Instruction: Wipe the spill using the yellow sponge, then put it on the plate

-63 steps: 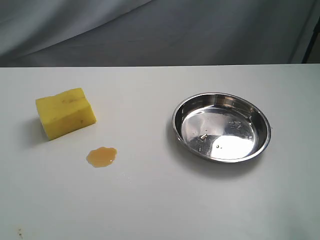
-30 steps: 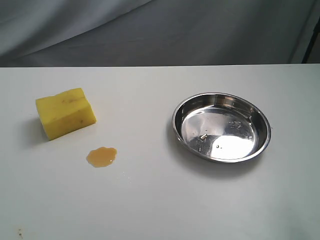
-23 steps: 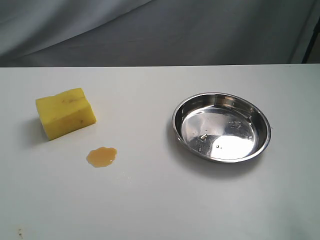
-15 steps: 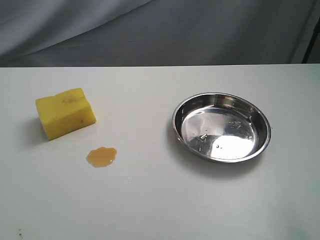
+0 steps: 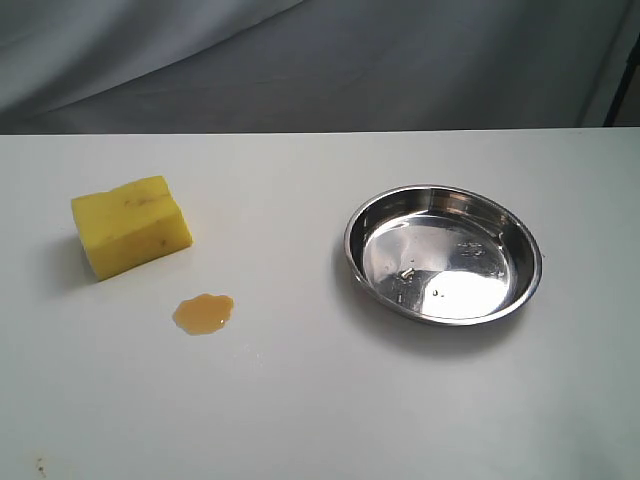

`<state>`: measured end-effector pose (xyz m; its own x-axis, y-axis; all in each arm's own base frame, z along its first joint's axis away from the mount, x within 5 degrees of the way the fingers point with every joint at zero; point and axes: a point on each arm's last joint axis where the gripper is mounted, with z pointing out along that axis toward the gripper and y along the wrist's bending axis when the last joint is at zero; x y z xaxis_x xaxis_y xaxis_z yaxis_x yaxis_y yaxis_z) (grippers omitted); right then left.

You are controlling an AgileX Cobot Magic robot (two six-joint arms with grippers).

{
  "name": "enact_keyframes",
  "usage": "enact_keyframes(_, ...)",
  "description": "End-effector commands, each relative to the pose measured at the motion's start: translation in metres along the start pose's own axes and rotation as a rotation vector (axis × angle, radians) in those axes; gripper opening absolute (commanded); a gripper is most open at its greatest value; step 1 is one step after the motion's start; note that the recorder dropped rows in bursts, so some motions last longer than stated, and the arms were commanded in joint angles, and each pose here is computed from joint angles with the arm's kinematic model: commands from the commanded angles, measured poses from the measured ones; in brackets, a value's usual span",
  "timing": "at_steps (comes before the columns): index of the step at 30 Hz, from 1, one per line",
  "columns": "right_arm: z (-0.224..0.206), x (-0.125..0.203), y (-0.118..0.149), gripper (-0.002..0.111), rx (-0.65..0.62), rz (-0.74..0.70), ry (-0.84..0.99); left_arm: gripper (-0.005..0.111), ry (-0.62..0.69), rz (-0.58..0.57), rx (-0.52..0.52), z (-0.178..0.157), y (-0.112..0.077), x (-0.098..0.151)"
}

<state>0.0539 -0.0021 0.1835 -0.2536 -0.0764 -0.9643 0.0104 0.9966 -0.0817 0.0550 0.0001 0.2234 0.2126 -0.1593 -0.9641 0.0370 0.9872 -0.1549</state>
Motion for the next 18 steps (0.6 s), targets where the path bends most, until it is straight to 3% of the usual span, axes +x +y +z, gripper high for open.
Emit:
enact_keyframes(1, -0.0001, 0.0006, -0.0001, 0.000, 0.001, -0.002, -0.007, 0.000, -0.173, -0.042, 0.022, -0.0016, -0.0018, -0.0173)
enact_keyframes(14, -0.0001, 0.0006, -0.0001, 0.000, 0.001, -0.002, -0.007, 0.000, -0.168, -0.049, 0.022, -0.0015, -0.0017, -0.0169)
enact_keyframes(18, -0.0001, 0.0006, -0.0001, 0.000, 0.001, -0.002, -0.007, 0.000, -0.213, -0.198, 0.043, -0.0024, -0.0021, -0.0211)
